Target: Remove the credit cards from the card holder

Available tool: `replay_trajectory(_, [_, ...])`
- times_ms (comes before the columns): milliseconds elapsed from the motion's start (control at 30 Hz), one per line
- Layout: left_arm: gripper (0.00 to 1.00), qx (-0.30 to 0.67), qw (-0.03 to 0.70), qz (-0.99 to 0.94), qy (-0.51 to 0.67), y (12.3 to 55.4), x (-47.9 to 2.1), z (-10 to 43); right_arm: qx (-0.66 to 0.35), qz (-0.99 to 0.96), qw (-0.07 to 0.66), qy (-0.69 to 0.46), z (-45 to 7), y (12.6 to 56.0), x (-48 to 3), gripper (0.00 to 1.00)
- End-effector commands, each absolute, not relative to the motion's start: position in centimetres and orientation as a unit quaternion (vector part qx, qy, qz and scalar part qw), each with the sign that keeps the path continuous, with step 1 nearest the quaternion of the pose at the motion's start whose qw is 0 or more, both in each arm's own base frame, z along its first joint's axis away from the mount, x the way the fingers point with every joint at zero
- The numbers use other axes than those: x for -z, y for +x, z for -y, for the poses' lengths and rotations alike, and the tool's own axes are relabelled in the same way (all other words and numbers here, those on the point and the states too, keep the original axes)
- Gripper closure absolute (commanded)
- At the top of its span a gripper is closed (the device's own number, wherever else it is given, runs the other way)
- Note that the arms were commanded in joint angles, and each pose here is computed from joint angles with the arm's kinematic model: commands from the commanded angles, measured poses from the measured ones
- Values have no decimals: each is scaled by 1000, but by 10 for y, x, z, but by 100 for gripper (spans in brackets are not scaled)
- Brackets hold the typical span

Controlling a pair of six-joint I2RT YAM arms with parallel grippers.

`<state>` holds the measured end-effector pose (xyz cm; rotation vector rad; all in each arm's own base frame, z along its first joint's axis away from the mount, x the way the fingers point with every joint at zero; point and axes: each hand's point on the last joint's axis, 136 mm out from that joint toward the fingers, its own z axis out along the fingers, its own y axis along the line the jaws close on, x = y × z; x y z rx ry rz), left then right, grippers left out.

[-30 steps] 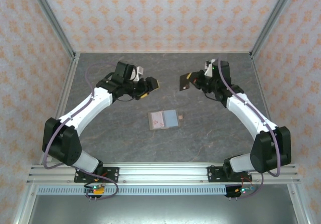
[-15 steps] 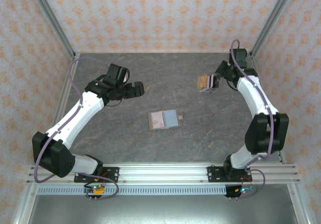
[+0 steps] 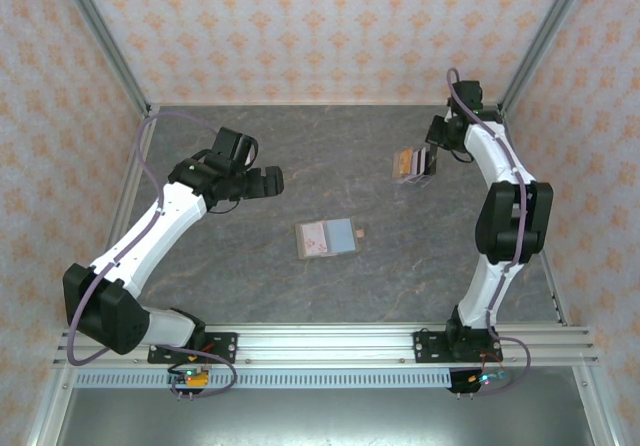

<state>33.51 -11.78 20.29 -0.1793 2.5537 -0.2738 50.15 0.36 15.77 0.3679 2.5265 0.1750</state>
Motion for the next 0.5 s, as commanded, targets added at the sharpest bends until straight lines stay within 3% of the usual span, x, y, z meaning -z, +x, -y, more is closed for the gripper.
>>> replay_trajectory(0, [0,94,283,-953,-58,331,-210,113,-50,-958,254,126,1,496,-145,100])
replay_trajectory(467, [0,124,265,-955,-46,329,-205,126,-20,-960,245,134,11,502,-119,100])
